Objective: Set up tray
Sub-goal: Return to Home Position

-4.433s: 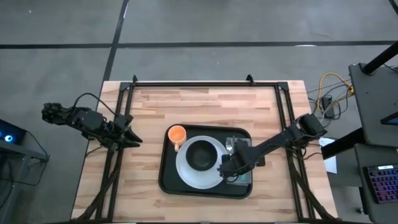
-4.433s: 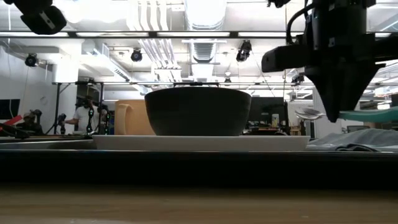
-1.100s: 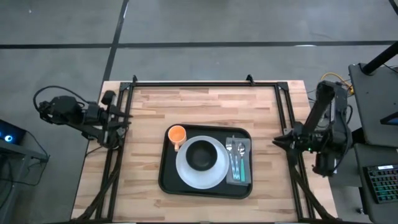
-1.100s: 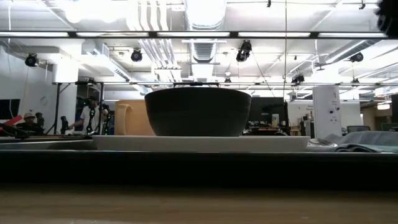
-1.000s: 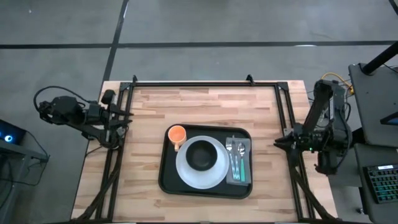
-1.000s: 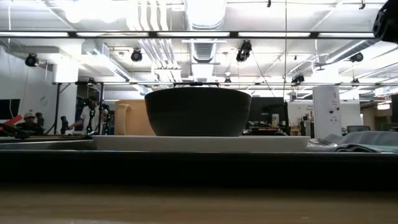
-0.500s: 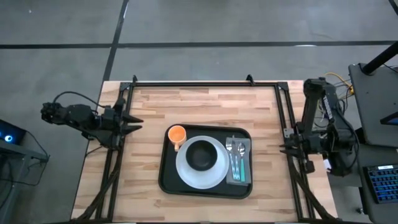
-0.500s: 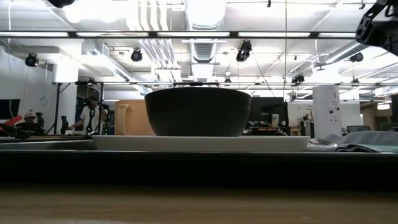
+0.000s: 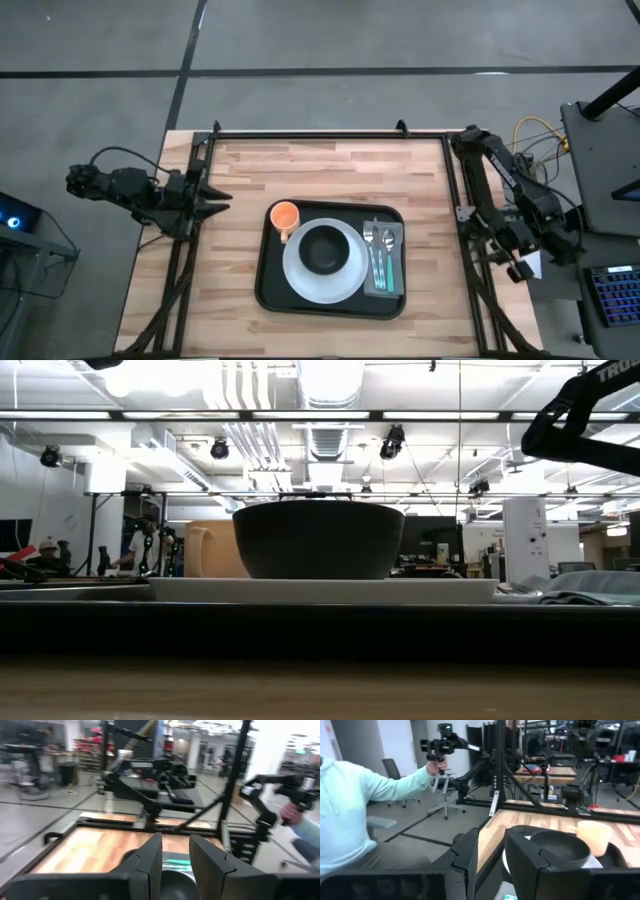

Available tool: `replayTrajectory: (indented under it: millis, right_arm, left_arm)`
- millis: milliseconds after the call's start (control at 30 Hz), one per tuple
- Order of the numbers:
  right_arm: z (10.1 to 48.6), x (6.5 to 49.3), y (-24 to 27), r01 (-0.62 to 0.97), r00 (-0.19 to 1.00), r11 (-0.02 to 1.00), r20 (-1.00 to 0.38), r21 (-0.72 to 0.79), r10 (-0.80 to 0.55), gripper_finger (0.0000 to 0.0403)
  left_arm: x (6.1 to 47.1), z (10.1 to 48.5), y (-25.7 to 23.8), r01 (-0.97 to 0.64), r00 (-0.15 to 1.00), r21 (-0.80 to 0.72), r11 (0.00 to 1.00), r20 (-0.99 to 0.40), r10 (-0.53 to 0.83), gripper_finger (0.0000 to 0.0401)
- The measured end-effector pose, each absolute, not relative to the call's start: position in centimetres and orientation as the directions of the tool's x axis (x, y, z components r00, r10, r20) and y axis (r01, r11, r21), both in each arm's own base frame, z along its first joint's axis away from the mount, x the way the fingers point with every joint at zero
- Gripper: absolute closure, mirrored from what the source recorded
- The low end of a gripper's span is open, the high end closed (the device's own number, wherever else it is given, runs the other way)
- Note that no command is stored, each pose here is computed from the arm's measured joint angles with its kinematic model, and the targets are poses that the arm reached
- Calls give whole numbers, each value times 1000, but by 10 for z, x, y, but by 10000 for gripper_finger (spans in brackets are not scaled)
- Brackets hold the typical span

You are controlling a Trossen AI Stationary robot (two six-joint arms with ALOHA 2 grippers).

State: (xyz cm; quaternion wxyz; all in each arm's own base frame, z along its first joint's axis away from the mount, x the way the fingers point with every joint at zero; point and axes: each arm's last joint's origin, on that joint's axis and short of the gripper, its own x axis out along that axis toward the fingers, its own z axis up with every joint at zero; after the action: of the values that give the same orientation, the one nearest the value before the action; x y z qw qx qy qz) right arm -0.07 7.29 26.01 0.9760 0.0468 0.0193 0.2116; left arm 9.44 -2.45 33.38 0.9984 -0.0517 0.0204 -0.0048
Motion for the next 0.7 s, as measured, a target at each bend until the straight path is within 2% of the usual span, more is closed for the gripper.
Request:
replayTrajectory:
  millis: [100,400,533,700]
  right_arm:
    - [263,-7,85,-422,906,904,-16,63,424,317]
    - [289,-1,78,-382,924,924,2,-33,382,331]
    - [292,7,80,-272,962,962,2,-17,272,334]
    - [291,5,89,-272,962,962,1,22,272,330]
  left_arm:
    - [97,334,-27,59,997,-104,993,-46,-64,322]
    - [102,335,-29,62,997,-96,993,-35,-65,322]
    - [103,336,-29,63,998,-99,993,-26,-65,322]
    - [102,338,-29,64,998,-103,993,-14,-66,322]
